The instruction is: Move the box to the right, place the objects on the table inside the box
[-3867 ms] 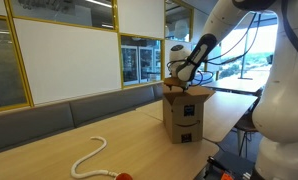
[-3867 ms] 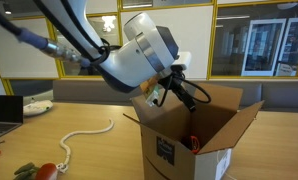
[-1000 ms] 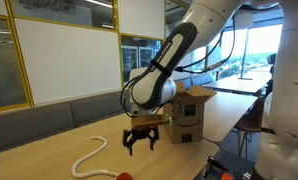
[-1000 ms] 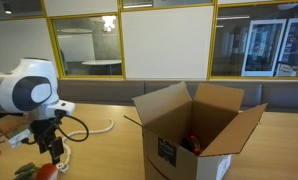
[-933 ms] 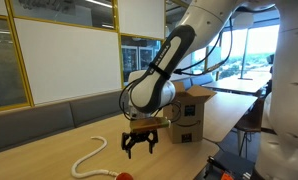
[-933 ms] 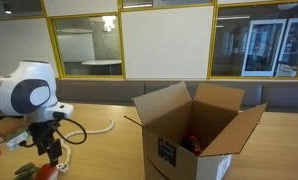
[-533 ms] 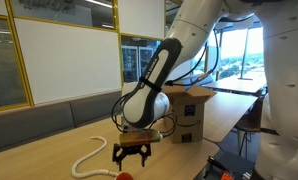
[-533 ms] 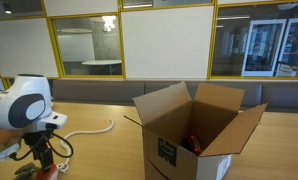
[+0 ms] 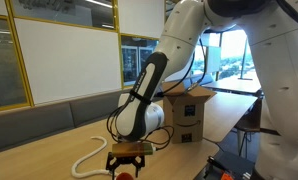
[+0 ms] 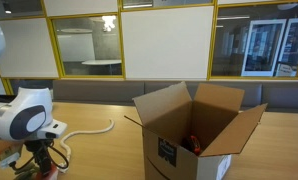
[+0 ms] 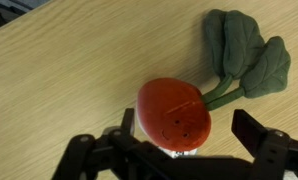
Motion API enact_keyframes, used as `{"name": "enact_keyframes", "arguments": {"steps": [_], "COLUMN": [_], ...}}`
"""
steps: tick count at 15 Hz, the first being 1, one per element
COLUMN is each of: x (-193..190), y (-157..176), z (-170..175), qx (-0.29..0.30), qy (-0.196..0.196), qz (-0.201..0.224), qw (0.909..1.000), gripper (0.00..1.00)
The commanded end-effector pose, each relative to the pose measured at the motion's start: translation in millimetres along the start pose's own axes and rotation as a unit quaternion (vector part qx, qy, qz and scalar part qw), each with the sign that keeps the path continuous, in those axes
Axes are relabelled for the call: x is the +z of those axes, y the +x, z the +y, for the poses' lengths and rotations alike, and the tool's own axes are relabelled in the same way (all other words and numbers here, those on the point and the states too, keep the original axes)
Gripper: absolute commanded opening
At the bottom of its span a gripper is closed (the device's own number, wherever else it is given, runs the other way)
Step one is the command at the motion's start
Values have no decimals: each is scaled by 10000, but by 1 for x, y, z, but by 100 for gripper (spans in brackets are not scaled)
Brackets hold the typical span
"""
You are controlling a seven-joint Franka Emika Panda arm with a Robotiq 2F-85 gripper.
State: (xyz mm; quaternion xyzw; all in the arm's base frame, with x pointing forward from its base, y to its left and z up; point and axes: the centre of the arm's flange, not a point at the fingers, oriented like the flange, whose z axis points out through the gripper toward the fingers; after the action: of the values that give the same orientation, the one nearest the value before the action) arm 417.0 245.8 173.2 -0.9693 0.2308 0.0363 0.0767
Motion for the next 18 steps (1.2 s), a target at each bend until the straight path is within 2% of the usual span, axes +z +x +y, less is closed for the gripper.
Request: {"name": "enact_keyframes", "arguments": {"steps": [1,8,9,10,13,18], "x": [20,40,40,39,33,27], "y": [2,8,11,13,21,25], "z": [-8,-4,-2,1,12,18], "qx": [111,266,262,292,422,517], "qy": [125,42,43,39,108,152], "qz": [-33,-151,-111,-66,-7,108], "qw": [9999,9995,9996,9995,9990,9985], "gripper": [100,100,75,74,49,16]}}
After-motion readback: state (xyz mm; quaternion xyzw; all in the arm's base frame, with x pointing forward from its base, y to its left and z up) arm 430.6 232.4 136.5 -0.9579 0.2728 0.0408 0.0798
